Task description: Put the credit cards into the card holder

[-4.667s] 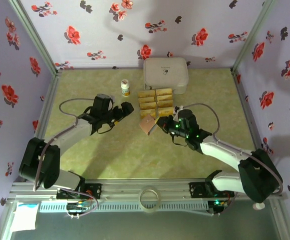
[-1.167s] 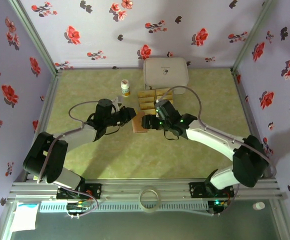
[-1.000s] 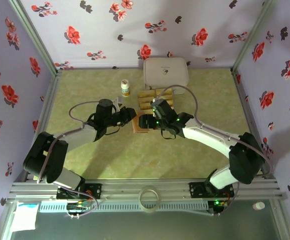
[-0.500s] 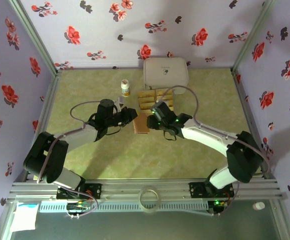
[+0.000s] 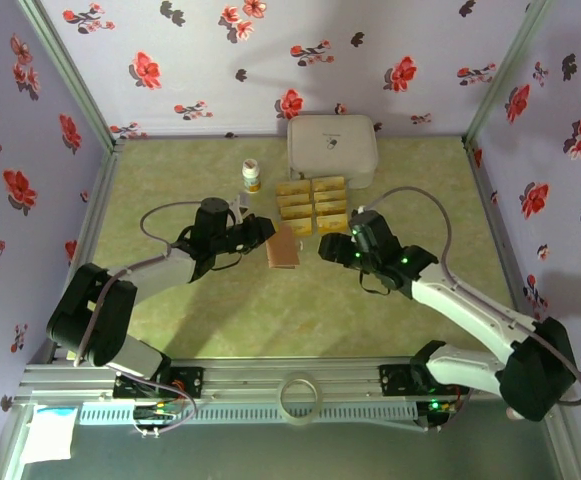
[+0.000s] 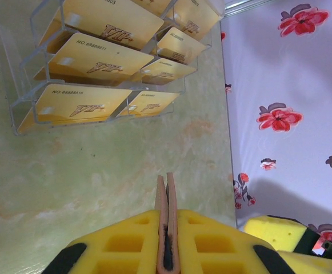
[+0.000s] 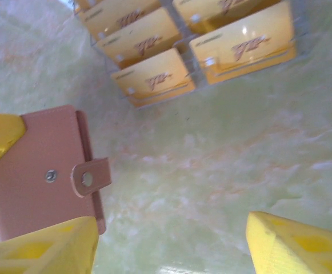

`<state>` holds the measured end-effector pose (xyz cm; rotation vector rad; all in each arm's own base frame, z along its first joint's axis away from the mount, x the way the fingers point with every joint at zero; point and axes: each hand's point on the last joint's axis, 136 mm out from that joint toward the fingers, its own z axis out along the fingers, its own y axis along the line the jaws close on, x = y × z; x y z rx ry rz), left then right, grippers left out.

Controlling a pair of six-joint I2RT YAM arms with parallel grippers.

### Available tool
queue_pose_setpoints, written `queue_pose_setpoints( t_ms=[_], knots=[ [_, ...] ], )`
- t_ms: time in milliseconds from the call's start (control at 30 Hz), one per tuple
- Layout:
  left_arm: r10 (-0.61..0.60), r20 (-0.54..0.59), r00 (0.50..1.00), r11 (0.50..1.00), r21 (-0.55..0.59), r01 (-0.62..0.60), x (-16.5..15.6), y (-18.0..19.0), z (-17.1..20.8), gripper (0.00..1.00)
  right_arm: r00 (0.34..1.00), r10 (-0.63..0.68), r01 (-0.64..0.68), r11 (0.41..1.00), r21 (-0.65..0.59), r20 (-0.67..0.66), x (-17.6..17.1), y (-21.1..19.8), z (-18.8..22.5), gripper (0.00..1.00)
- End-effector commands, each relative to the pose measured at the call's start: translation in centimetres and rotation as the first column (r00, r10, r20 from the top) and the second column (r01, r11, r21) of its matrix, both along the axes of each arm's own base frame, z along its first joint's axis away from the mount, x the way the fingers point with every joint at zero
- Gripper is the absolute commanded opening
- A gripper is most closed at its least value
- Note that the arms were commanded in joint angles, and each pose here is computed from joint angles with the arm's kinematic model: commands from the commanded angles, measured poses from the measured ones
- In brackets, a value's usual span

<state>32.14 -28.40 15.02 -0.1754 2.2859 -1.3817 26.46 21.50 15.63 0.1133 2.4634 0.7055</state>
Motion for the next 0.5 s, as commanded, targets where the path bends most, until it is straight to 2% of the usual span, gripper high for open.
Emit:
queue_pose_setpoints(
  t_ms=[0,300,467],
  knots=[
    [-0.012,0.062,0.998,1.000,0.002,0.012,0.5,-0.4,1.6,0.12,0.997,0.079,-0.080,0.990,0.116,0.008,0.8,3.0,2.2,0.70],
    [-0.011,0.067,0.998,1.000,-0.004,0.012,0.7,-0.7,1.9,0.12,0.990,0.142,-0.139,0.978,0.154,-0.008,3.0,6.6,1.5,0.69],
    [-0.015,0.070,0.997,1.000,-0.001,0.015,0.6,-0.7,1.9,0.12,0.988,0.151,-0.146,0.980,0.136,-0.029,3.1,7.3,0.1,0.61]
  ],
)
